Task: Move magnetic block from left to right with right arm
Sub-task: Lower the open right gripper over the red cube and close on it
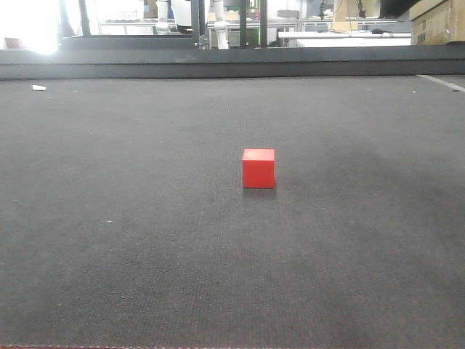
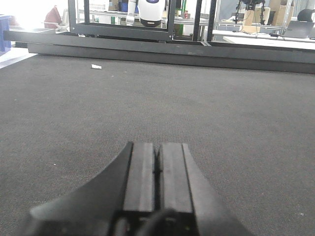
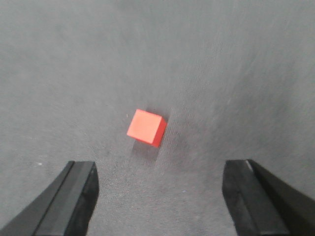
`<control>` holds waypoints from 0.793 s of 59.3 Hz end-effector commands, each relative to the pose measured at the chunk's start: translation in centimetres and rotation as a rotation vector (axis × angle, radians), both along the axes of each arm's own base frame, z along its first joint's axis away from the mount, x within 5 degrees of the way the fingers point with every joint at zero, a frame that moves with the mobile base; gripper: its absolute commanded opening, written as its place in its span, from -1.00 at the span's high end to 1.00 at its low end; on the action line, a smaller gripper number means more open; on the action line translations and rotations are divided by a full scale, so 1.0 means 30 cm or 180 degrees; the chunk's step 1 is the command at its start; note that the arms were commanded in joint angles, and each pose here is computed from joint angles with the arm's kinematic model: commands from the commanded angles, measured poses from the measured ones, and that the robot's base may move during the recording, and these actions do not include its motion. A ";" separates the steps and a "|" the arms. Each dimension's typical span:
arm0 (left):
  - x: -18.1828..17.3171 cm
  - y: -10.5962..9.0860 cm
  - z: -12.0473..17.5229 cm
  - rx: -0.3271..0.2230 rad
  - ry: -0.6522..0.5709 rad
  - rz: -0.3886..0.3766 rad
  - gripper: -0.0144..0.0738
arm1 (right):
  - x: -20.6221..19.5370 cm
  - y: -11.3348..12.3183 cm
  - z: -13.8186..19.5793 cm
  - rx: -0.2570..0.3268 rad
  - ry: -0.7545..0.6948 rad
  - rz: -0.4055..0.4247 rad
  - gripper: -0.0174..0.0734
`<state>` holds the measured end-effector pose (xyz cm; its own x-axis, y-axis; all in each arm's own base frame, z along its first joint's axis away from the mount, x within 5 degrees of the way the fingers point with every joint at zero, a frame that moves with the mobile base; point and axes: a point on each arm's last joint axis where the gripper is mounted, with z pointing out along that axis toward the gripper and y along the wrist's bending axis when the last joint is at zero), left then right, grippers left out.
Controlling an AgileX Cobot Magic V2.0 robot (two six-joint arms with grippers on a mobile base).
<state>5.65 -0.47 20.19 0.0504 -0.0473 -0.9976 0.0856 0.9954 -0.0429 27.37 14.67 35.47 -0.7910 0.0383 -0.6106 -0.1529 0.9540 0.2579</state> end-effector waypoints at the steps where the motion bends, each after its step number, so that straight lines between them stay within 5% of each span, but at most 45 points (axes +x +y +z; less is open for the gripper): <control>1: -0.005 0.001 0.018 -0.0039 -0.0299 0.0006 0.94 | 0.050 0.052 0.037 -0.0044 -0.0079 -0.0138 -0.73; 21: -0.005 0.001 0.018 -0.0039 -0.0299 0.0006 0.94 | 0.207 0.237 -0.093 -0.0354 0.0371 -0.0123 -0.73; 47: -0.005 0.001 0.018 -0.0039 -0.0299 0.0006 0.94 | 0.291 0.284 -0.244 -0.0418 0.0596 -0.0321 -0.73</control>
<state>5.65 -0.47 20.19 0.0504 -0.0473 -0.9976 0.0856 0.9954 -0.0429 35.84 23.41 25.27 -0.9315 0.0370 -0.3618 0.0001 0.9948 0.1016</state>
